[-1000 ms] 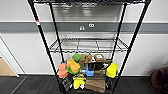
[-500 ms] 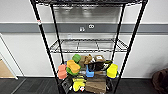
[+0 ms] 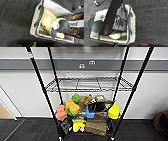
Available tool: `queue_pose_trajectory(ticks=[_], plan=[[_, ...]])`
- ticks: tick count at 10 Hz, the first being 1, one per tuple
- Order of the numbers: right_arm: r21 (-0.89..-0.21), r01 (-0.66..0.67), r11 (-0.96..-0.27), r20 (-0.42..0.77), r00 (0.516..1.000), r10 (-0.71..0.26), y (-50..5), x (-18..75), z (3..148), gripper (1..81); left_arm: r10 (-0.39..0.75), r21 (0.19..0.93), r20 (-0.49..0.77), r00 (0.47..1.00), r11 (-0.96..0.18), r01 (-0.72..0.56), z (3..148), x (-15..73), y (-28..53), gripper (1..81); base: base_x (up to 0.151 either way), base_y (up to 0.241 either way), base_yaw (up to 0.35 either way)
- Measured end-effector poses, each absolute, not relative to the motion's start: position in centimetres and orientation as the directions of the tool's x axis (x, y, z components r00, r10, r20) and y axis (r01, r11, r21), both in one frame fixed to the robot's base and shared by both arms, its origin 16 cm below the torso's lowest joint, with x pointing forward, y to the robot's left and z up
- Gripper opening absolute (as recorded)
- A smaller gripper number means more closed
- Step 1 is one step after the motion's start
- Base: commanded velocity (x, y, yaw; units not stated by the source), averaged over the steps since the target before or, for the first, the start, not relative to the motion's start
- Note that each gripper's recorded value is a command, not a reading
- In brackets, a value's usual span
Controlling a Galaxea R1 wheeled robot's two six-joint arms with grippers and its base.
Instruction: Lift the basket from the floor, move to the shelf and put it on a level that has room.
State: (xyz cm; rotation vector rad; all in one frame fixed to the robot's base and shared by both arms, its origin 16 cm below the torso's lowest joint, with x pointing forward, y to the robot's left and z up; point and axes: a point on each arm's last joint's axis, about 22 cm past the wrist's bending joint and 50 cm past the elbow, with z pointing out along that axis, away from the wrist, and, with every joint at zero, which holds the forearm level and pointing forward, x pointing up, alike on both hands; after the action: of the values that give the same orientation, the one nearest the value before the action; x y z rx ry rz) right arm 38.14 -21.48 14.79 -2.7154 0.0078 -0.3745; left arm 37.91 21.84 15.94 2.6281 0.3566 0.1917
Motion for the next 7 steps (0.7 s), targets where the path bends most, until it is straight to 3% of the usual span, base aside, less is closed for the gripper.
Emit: queue_pose_trajectory(ticks=[7], plan=[[-0.471, 0.015, -0.882, 0.261, 0.958, -0.123, -18.8, 44.3, 12.2, 81.1, 0.276, 0.484, 0.129, 0.952, -0.856, 0.183, 12.0, 44.9, 21.8, 81.1, 0.0, 0.0, 0.0]])
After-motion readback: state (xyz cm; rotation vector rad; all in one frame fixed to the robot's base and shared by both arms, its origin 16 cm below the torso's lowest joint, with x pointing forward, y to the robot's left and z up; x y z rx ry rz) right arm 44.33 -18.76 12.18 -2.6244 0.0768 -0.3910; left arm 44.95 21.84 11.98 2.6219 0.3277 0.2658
